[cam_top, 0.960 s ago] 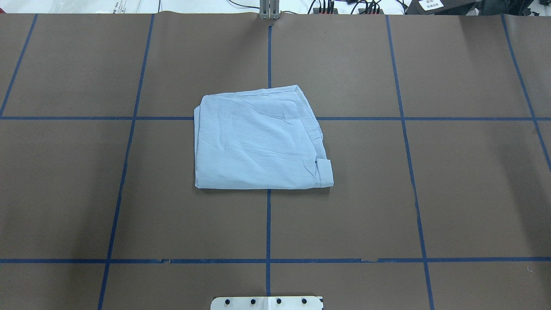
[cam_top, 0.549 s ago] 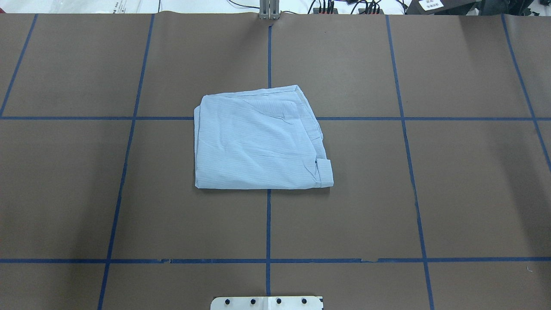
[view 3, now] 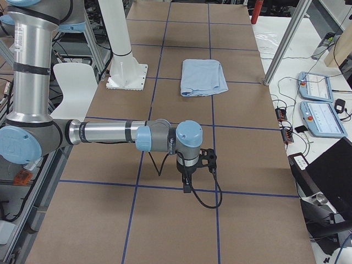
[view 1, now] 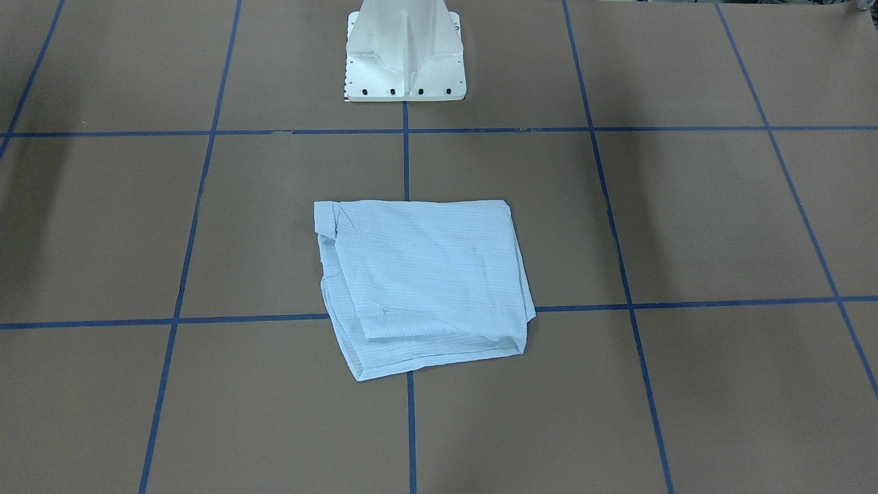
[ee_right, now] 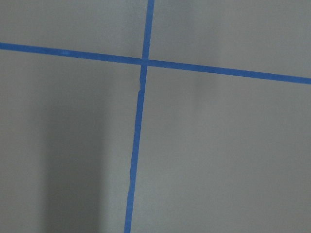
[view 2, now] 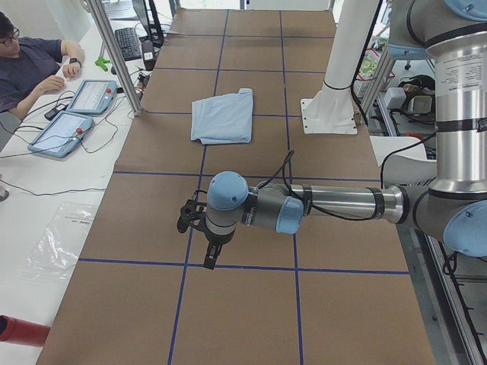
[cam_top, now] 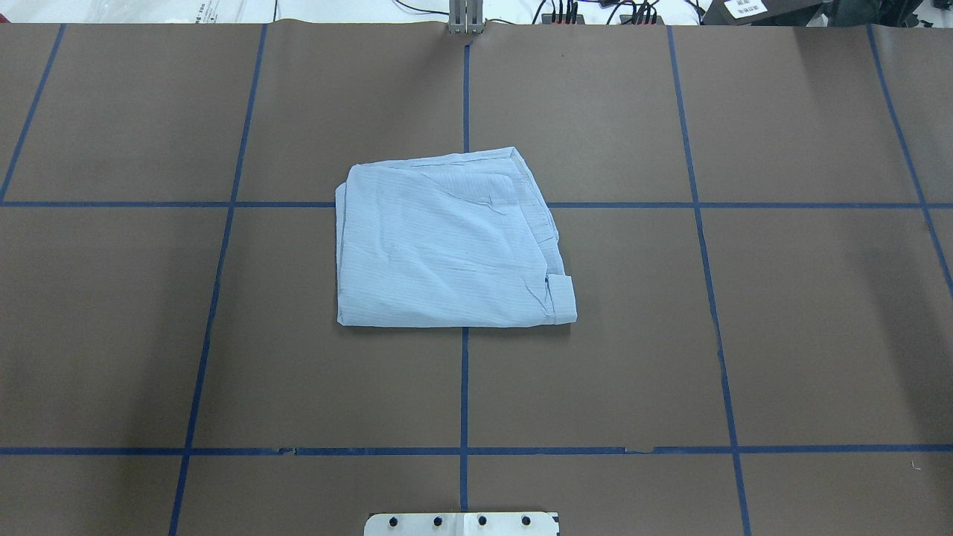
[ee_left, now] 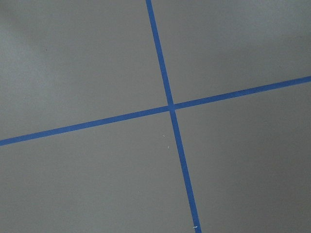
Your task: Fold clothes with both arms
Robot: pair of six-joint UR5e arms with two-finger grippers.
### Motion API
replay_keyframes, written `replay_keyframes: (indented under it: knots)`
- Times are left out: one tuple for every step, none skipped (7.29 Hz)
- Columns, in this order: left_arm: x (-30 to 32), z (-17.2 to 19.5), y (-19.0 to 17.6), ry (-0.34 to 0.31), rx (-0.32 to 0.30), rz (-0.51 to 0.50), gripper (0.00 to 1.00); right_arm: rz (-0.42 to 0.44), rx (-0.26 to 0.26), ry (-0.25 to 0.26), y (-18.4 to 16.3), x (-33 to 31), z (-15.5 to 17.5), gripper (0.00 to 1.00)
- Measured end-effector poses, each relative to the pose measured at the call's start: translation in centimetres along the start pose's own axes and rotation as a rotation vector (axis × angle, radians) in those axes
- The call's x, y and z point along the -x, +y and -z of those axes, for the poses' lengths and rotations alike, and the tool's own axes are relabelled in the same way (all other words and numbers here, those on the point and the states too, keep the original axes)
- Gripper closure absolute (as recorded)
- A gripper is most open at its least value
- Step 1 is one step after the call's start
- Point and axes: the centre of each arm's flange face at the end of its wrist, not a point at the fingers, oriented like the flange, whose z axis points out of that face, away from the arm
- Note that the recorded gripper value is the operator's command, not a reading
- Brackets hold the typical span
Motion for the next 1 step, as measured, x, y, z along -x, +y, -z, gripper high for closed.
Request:
replay_keyframes:
  knots:
    - [-0.03,0.03,-0.01,0.000,-0.001,-0.001,0.00,0.000,0.000,0.000,0.01,0.00,0.00,0.00]
